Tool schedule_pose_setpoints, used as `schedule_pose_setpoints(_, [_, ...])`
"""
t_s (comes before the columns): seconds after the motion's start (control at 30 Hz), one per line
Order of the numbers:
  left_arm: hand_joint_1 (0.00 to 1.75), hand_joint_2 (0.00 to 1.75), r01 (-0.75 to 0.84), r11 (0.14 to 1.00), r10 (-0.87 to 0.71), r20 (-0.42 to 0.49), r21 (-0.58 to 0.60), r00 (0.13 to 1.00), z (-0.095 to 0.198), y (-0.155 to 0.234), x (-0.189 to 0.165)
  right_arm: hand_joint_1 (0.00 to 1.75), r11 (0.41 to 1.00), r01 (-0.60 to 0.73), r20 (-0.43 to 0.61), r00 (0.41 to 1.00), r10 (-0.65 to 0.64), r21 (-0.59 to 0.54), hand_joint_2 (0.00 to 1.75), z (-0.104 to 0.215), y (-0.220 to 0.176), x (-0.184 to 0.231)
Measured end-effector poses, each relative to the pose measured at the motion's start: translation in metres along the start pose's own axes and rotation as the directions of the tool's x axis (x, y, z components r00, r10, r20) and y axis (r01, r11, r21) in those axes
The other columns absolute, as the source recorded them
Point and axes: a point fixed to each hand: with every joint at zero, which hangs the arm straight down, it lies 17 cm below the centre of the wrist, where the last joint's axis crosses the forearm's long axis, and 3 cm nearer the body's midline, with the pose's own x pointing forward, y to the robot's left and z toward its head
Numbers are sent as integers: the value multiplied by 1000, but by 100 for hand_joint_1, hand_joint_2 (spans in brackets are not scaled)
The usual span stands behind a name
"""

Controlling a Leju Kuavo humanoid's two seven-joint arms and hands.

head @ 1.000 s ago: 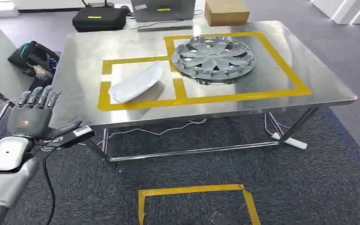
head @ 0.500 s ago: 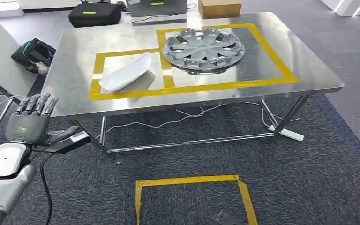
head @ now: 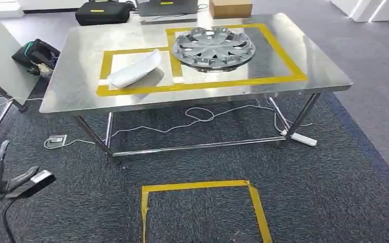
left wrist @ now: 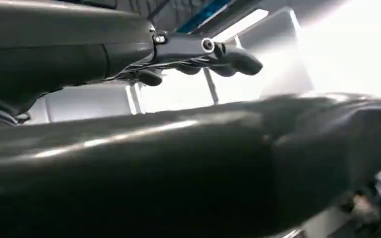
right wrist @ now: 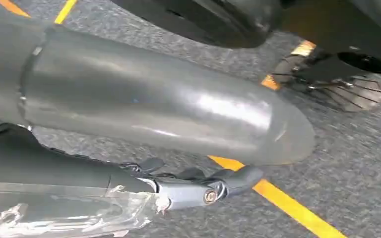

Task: Take the parts from the cabinet and place them on the table.

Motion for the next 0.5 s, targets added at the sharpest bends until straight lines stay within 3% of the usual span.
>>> schedule_pose_setpoints(0.17, [0,0,-44,998,37,-116,-52,993,66,-32,-46,0,1000,18,-5,1000,-18,-10,0,0,-2,-1])
schedule_pose_setpoints(0.5, [0,0,-191,975,137,-372,-113,918,163,-84,-115,0,1000,23,3,1000,-23,-20,0,-1,-4,3])
